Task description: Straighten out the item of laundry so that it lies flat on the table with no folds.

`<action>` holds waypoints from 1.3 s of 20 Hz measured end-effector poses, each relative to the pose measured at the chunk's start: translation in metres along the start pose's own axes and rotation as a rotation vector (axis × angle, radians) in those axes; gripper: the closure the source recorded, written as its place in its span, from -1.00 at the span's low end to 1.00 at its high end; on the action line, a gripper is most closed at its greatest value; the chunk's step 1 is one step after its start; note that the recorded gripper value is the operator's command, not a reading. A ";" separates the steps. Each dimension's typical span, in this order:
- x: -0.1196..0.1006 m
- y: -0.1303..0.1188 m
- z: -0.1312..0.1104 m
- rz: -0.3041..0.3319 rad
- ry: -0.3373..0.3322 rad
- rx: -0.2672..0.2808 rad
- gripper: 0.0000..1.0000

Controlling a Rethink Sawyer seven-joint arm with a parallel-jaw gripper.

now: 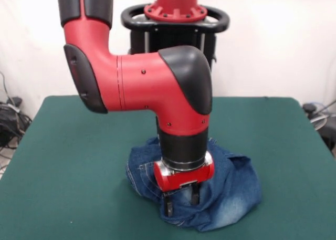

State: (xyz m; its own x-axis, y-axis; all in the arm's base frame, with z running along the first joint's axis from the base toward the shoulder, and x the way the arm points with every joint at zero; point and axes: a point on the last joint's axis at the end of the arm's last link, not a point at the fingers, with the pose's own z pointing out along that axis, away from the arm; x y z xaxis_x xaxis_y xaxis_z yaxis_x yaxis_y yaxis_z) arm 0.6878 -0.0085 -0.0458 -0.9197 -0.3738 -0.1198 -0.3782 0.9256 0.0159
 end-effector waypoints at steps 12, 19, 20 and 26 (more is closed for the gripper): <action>-0.028 -0.016 0.005 0.053 0.171 -0.080 -1.00; -0.034 -0.021 0.003 0.064 0.208 -0.096 -1.00; -0.034 -0.021 0.002 0.064 0.207 -0.095 -1.00; -0.033 -0.036 -0.038 0.060 0.192 -0.066 -1.00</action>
State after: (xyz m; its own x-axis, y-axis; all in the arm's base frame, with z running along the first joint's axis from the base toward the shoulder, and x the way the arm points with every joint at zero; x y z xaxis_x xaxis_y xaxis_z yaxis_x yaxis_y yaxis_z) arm 0.7276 -0.0317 -0.0051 -0.9414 -0.3289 0.0749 -0.3228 0.9428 0.0826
